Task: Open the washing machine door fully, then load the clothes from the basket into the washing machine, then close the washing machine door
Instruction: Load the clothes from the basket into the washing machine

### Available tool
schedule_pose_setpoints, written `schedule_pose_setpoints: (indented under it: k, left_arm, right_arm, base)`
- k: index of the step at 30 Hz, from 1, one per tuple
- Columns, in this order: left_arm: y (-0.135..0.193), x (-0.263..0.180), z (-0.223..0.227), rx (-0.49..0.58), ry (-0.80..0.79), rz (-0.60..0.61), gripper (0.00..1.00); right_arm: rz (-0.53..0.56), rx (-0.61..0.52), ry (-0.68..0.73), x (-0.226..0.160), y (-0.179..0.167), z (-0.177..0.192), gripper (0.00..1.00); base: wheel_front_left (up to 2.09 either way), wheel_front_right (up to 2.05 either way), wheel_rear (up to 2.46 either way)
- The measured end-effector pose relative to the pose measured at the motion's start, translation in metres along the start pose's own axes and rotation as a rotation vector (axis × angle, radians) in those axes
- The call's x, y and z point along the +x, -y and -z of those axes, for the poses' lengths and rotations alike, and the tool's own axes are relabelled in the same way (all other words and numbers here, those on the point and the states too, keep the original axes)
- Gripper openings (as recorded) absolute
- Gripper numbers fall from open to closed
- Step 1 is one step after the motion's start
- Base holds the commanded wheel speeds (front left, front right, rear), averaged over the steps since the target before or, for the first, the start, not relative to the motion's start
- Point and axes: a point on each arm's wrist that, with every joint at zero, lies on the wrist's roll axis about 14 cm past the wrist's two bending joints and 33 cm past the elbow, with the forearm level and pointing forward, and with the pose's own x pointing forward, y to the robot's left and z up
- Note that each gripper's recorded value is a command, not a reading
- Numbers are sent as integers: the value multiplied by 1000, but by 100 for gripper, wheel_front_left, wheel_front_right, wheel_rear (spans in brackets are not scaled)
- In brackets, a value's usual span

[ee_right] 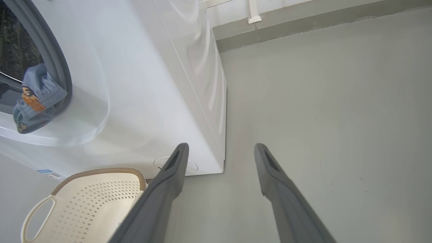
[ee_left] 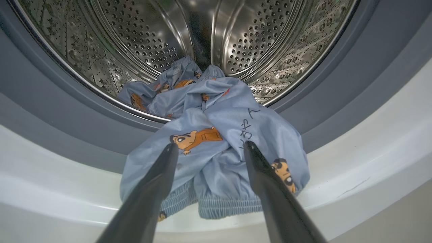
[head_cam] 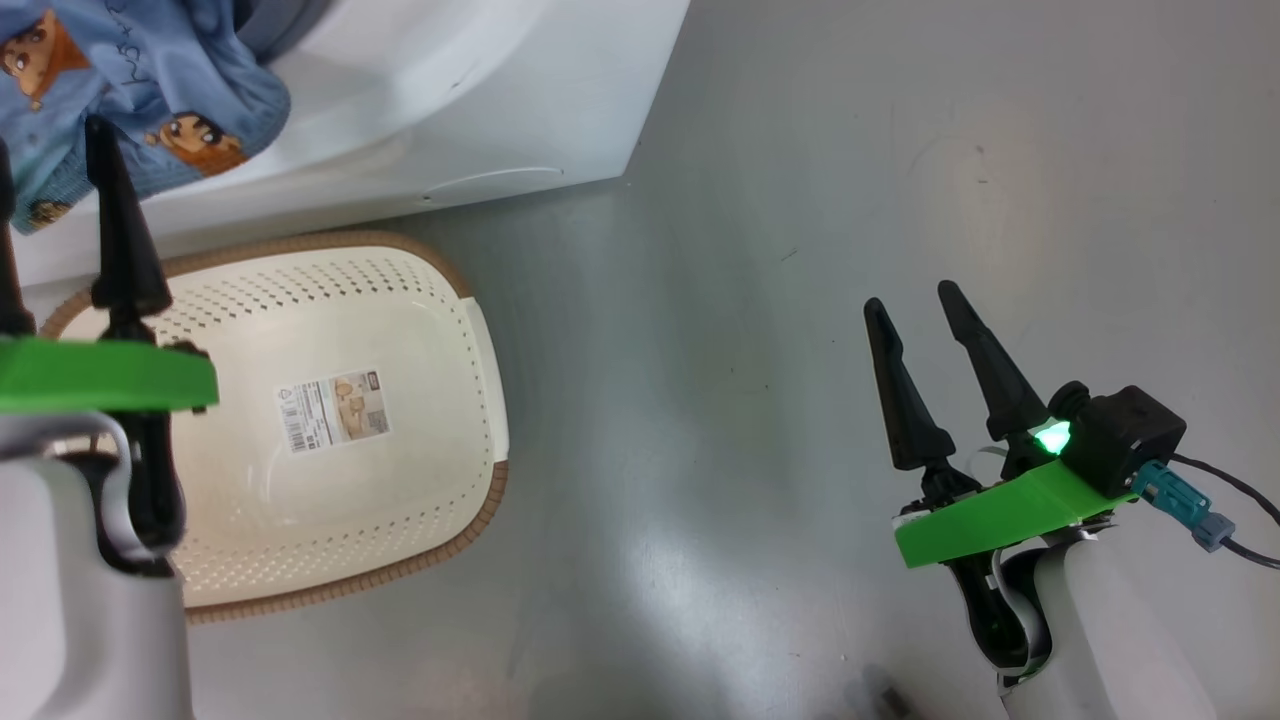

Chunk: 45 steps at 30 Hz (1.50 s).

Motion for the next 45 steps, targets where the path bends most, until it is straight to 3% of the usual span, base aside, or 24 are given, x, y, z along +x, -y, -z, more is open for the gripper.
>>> schedule_pose_setpoints:
  k: [7,18,21,22,35,45]
  left_arm:
    - [-4,12,29,-52,-184,-14,100]
    - [0,27,49,-167,-340,-2,100]
    - [5,29,52,-162,-364,19,10]
    - [6,30,51,-160,-358,23,0]
    - [32,79,-43,-11,37,126,0]
    - [34,126,-54,59,89,140,0]
  right_arm:
    - [6,7,-2,-1,2,1,100]
    - [15,17,-20,0,4,8,100]
    - [17,18,-26,-1,5,10,100]
    - [18,18,-27,-1,5,11,100]
    - [32,41,-33,-1,9,14,100]
    - [54,40,-60,2,19,27,100]
  base:
    - [0,0,0]
    - [0,0,0]
    - [0,0,0]
    - [0,0,0]
    - [0,0,0]
    - [0,0,0]
